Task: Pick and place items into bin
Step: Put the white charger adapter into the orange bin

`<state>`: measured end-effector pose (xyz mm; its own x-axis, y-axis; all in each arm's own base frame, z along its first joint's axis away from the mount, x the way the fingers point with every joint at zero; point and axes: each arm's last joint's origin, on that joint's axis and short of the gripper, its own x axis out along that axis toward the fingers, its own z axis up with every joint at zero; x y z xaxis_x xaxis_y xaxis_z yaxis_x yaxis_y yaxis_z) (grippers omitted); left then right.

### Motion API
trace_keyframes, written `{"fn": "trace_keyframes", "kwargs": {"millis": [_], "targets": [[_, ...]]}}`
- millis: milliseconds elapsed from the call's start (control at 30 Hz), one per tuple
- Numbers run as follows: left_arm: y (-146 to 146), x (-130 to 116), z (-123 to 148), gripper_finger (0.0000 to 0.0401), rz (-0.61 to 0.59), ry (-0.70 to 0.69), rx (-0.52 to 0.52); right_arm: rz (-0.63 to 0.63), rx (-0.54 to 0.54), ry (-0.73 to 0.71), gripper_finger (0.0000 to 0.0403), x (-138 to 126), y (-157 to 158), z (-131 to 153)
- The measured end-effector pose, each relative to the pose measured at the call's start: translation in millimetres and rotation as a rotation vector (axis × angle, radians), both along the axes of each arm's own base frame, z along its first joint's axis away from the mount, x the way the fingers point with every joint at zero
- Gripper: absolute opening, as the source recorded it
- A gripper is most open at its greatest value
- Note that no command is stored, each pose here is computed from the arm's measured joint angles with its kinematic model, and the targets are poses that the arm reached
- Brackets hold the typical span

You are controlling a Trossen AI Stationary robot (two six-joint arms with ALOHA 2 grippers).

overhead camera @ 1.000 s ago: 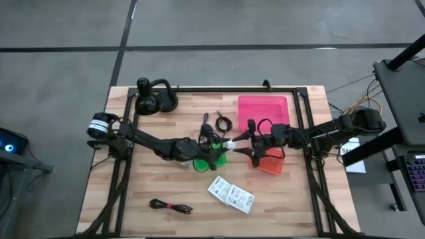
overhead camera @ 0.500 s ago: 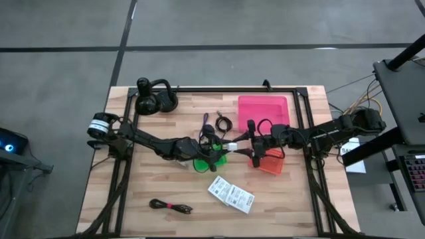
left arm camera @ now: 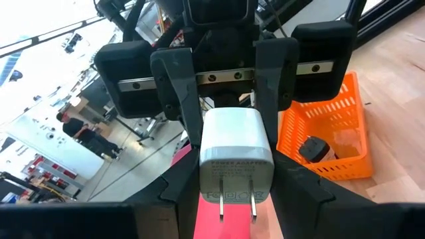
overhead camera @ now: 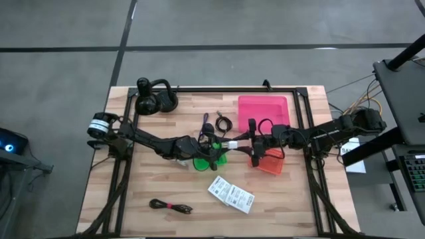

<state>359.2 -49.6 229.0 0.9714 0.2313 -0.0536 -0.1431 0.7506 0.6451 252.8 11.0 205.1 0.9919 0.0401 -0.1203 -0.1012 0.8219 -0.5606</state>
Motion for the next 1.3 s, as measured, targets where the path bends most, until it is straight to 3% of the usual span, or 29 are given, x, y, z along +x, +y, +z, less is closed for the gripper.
{"fn": "trace_keyframes", "kwargs": {"millis": [267,467,600,767,900,1067,1300], "targets": [[0,0,0,0.0135,-0.001,0.003,0.002,0.000,-0.004,0.000,0.0138,0,0,0],[0,0,0,0.0218,-0.008,0.005,0.009,-0.004,0.028,-0.010,0.0138,0,0,1],[1,-1,3,0.0248,0.055,-0.008,0.012,-0.010,0.057,-0.009,0.0138,0,0,1],[1,-7,1,0.0253,0.172,0.038,0.029,-0.071,0.068,-0.010,0.0138,0,-2,1],[-3,-20,-1,0.0255,0.184,0.131,-0.011,-0.152,0.100,-0.001,0.0138,0,-4,0],[-2,-39,3,0.0255,0.225,0.192,-0.109,-0.204,0.195,0.015,0.0138,-3,-5,1],[-1,-62,11,0.0255,0.246,0.287,-0.147,-0.303,0.356,0.056,0.0138,-16,-3,6]]}}
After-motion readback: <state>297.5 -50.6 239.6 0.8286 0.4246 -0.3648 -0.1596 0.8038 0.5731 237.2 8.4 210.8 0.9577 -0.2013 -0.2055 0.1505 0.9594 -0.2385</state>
